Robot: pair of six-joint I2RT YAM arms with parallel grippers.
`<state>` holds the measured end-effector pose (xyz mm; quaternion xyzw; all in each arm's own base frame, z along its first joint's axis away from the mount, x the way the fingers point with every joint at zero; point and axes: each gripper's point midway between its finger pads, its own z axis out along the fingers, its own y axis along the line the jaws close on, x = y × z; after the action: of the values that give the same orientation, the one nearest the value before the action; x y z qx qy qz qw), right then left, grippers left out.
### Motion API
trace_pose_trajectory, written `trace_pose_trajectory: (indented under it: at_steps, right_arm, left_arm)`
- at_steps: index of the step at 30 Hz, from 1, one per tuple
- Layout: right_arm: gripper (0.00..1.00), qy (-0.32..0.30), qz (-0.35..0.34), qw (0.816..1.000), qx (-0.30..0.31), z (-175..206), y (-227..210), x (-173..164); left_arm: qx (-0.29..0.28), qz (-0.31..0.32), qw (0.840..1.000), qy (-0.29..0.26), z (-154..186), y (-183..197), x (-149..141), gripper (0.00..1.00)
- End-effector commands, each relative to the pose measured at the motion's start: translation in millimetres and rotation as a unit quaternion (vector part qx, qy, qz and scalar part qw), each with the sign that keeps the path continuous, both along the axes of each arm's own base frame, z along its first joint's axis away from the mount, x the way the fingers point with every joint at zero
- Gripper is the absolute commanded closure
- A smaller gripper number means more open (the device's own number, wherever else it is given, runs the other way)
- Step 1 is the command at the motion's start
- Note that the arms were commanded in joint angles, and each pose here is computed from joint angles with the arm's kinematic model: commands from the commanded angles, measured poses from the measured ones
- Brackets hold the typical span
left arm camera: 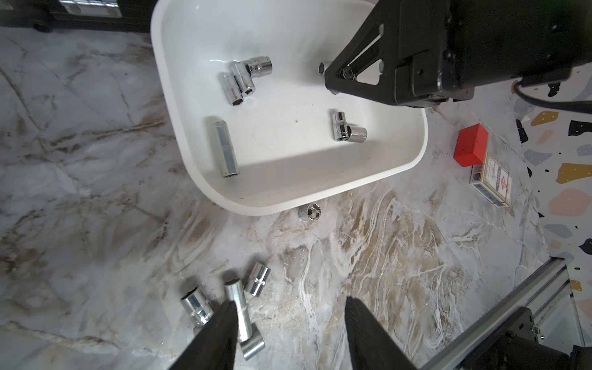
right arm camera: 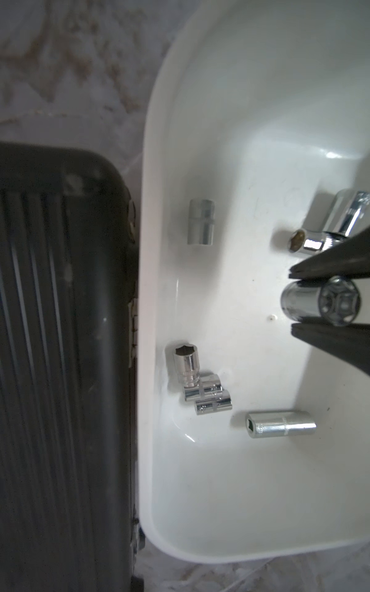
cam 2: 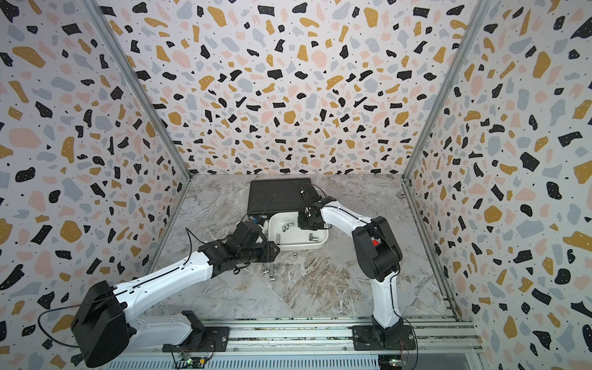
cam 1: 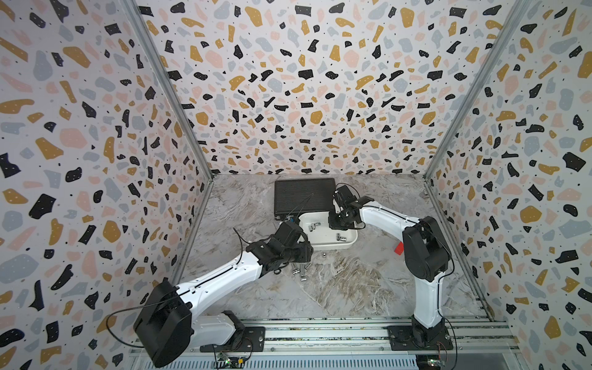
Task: Put the socket on the desktop into the storage box
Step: Place the socket head in the storage box.
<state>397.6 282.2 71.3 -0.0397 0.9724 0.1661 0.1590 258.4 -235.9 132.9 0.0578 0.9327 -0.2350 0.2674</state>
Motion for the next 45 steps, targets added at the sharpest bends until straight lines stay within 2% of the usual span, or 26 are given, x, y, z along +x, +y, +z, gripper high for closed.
trace_pose_trajectory:
  at_steps: [1,18,27,37,45]
  right_arm:
    - [0.81,-0.007,0.001,1.0,0.003,13,2,8]
    - [0.75,0.003,-0.004,1.0,-0.008,-1,4,24]
    - [0.62,-0.002,-0.004,1.0,-0.009,7,2,23]
    - [0.61,-0.027,-0.003,1.0,-0.002,32,-7,11]
    - [0.6,-0.044,0.007,0.999,0.006,52,-15,-15]
  left_arm:
    - [-0.005,0.0,1.0,-0.011,4,4,0,0.43]
    - [-0.005,0.01,1.0,-0.004,0,15,-7,0.43]
    - [-0.003,0.01,1.0,-0.004,0,17,-8,0.43]
    - [-0.002,0.012,1.0,-0.005,0,21,-8,0.43]
    - [-0.011,-0.001,1.0,-0.017,9,24,-11,0.41]
